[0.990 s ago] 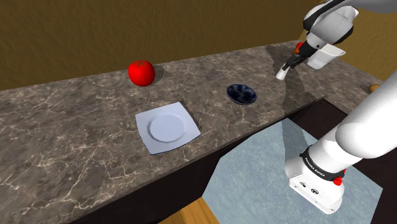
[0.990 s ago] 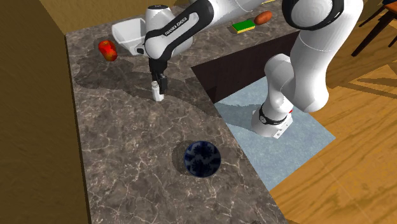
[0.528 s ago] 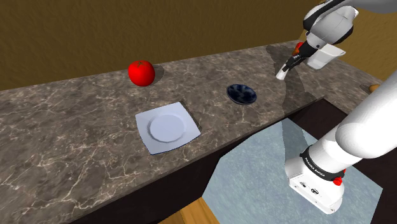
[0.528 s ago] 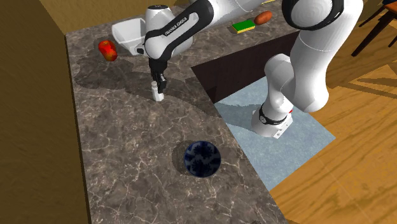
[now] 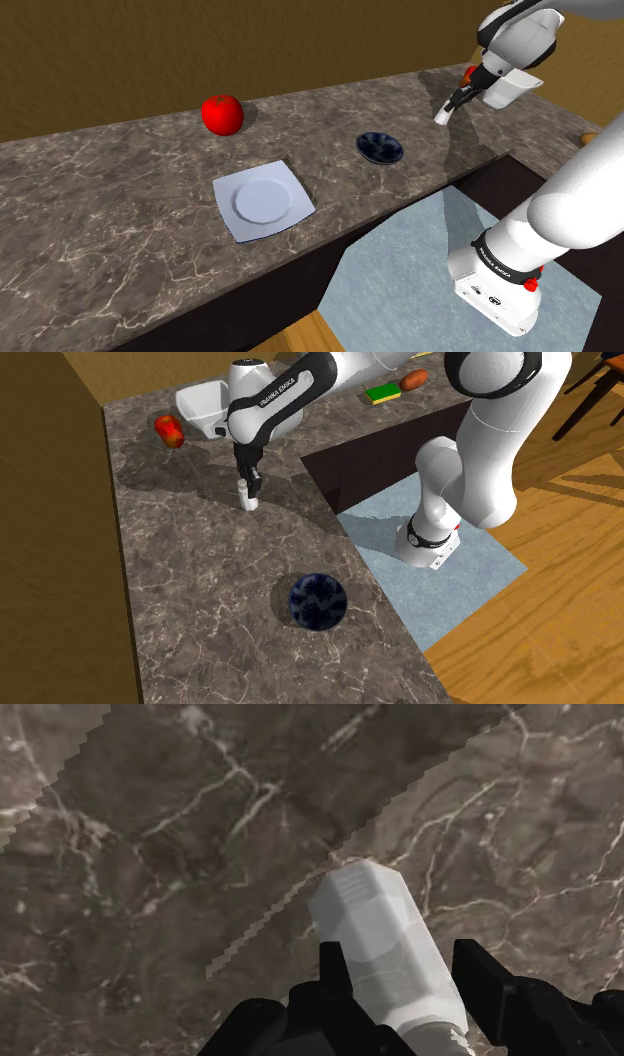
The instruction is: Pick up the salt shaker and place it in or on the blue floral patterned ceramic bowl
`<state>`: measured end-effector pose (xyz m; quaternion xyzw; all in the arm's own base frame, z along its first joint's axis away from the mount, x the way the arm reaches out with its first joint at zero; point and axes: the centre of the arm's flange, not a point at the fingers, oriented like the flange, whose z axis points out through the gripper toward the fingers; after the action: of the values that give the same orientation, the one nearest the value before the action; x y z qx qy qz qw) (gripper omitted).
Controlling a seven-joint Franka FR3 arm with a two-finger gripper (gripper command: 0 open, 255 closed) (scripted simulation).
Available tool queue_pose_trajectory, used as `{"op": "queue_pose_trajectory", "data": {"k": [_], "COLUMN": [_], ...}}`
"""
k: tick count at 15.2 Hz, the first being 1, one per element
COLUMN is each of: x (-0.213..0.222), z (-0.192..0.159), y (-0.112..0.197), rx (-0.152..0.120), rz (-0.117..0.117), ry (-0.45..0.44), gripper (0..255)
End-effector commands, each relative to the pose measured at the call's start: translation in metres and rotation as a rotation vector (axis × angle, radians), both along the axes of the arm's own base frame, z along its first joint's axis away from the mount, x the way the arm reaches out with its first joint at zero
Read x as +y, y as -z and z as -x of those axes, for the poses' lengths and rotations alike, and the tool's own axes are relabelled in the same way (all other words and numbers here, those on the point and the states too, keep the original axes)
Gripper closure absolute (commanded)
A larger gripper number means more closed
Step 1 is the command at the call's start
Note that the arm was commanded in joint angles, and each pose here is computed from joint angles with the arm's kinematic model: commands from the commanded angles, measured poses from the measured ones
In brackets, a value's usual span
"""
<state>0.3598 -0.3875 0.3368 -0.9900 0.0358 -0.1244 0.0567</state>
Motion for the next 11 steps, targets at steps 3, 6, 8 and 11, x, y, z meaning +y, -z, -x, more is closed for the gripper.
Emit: {"op": "queue_pose_trajectory", "data": {"k": [3, 6, 8, 11], "x": [0.0, 0.0, 0.0, 0.0], "z": [0.0, 0.0, 0.0, 0.0], "y": [-0.018, -0.034, -0.045, -0.061], "rx": [0.001, 0.001, 0.001, 0.001], "rz": [0.0, 0.0, 0.0, 0.0], "ry": [0.0, 0.0, 0.0, 0.0], "gripper": [255, 255, 255, 255]}}
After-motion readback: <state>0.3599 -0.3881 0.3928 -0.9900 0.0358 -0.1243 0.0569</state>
